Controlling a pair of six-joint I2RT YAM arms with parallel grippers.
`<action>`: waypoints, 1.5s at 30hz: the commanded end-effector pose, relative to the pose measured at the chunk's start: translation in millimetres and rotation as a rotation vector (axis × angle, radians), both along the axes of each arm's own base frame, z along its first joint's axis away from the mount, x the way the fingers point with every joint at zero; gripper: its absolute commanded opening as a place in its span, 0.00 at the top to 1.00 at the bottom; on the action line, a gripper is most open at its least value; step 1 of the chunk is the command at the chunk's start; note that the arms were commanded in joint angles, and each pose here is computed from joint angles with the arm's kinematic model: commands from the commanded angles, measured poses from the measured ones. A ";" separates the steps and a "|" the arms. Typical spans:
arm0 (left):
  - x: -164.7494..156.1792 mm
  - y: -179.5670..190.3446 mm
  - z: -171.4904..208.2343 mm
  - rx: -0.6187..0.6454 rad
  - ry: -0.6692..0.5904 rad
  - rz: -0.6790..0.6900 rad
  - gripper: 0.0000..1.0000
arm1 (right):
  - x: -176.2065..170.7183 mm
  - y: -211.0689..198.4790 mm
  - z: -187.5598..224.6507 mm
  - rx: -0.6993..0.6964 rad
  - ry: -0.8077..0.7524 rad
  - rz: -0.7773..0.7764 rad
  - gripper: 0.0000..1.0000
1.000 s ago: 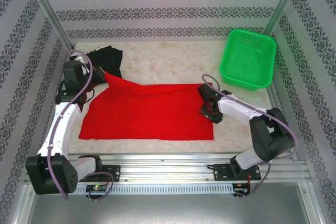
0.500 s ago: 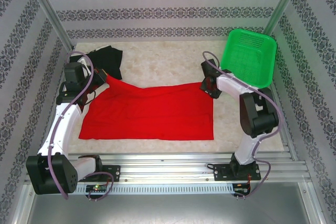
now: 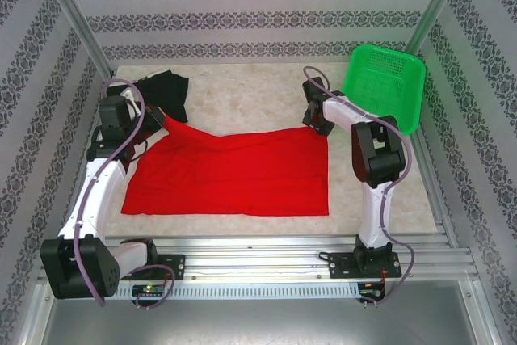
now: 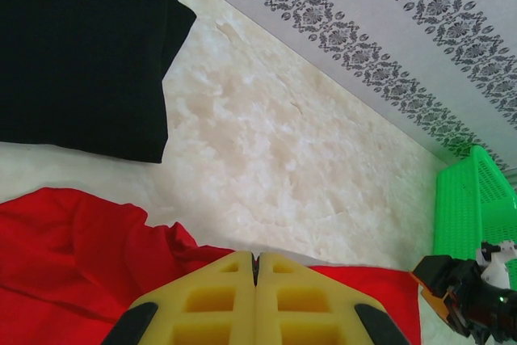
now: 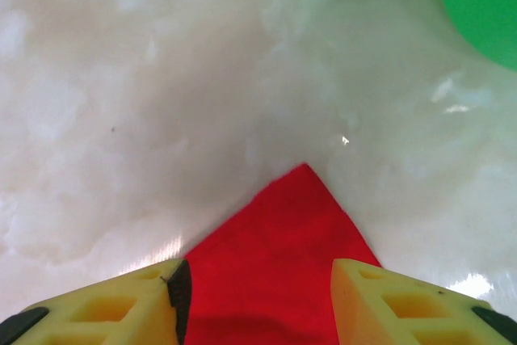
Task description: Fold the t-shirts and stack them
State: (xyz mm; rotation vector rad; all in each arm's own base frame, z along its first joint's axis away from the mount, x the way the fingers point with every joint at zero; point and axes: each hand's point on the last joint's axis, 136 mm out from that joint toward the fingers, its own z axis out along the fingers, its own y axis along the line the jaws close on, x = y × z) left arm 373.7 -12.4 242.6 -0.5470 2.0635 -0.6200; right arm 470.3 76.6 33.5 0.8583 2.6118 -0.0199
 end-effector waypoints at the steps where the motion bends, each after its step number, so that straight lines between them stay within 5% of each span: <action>1: 2.8 -1.5 1.1 0.030 -0.021 -0.025 1.00 | -2.3 -17.2 -4.9 -0.077 0.069 -0.012 0.52; 16: 4.0 3.6 -3.5 0.040 -0.012 0.002 1.00 | -8.8 -25.3 -12.1 -0.184 0.185 0.033 0.54; 21: 2.2 4.5 -2.6 0.042 -0.016 0.008 1.00 | -9.1 -21.6 -12.3 -0.212 0.205 0.066 0.62; 24: 0.5 4.7 -1.5 0.045 -0.018 0.009 1.00 | -11.6 -23.3 -13.0 -0.202 0.220 0.067 0.75; 38: -6.0 4.9 -4.0 0.051 -0.010 0.012 1.00 | -17.6 -26.2 -13.8 -0.186 0.209 0.065 0.99; 45: -6.1 5.3 0.3 0.062 -0.013 0.009 1.00 | -9.6 -17.7 -8.4 -0.096 0.096 0.039 1.00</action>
